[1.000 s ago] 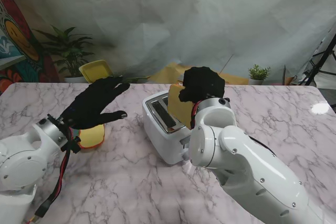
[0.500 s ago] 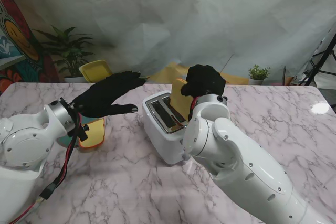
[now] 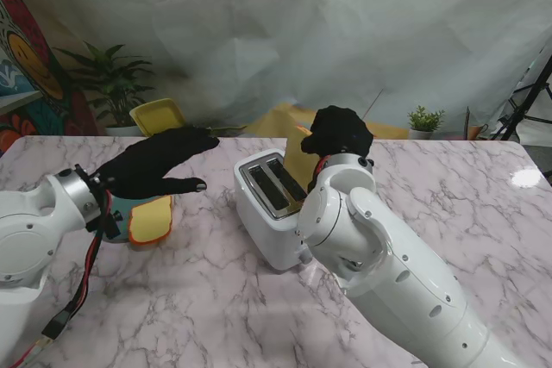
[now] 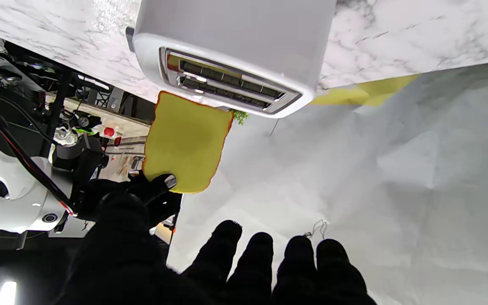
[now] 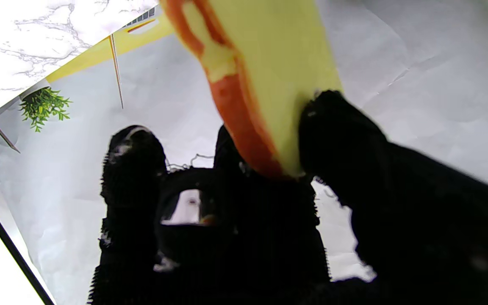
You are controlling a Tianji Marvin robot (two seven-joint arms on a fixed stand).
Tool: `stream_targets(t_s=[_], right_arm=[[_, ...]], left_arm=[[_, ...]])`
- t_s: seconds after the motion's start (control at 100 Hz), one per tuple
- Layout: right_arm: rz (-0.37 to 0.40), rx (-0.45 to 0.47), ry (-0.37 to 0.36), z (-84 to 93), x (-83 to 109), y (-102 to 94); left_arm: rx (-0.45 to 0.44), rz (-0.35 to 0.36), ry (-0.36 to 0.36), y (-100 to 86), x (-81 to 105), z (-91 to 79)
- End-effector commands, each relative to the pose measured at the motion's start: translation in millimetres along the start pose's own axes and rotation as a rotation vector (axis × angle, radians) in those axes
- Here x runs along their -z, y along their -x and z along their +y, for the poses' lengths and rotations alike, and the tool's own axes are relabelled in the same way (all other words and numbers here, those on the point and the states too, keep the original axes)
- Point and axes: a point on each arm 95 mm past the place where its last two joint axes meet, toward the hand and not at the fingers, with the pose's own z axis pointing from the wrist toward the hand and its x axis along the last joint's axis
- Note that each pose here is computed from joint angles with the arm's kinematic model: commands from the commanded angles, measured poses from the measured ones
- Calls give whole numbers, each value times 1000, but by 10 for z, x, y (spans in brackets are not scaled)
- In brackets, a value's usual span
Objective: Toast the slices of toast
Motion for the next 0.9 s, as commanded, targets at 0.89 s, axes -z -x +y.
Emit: stream_targets(t_s=[0.89], right_arm=[[-7,-112,-53,-112,-37,40]], left_arm=[[0,-1,25,43,18,125]])
